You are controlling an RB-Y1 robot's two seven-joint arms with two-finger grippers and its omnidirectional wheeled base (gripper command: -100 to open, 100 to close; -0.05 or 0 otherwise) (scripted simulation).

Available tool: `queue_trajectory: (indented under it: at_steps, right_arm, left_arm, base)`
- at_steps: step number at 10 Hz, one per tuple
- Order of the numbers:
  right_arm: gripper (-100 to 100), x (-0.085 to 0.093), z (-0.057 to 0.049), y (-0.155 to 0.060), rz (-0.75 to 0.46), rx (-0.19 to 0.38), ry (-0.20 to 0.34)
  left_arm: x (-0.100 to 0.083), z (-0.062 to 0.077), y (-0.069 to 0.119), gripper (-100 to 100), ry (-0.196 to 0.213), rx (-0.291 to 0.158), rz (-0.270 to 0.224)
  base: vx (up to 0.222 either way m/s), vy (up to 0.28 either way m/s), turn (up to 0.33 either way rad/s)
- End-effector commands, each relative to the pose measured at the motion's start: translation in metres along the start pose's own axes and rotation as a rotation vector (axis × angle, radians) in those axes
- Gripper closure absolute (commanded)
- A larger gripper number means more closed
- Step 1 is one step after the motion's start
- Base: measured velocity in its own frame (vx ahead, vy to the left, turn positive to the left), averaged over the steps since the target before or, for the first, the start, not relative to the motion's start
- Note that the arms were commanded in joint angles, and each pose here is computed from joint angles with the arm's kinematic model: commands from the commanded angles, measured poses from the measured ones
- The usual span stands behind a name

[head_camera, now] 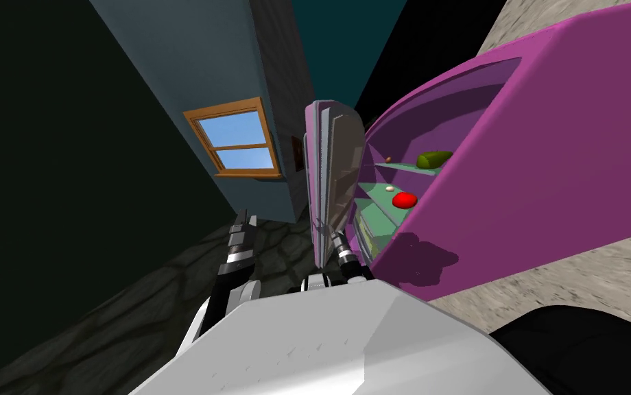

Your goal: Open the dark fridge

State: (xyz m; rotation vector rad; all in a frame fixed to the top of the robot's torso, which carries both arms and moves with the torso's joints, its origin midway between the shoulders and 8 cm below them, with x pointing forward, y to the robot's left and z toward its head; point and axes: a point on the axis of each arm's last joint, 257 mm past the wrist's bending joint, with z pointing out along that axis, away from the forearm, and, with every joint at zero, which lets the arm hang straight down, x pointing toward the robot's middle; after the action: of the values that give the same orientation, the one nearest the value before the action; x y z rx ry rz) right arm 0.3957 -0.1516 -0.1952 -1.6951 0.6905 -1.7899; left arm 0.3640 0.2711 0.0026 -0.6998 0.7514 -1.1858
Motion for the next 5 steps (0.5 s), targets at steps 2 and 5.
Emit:
queue_trajectory:
  at_steps: [2,5]
  right_arm:
    - [-100,0.028,-0.009,0.005,0.158,-0.05,0.079]
    - [-100,0.043,-0.016,0.011,0.237,-0.076,0.117]
  left_arm:
    - [0.0,0.0,0.0,0,0.0,0.0,0.0]
    - [0.0,0.0,0.0,0,0.0,0.0,0.0]
  base:
    - [0.151,0.15,-0.108]
    - [0.136,0.161,-0.08]
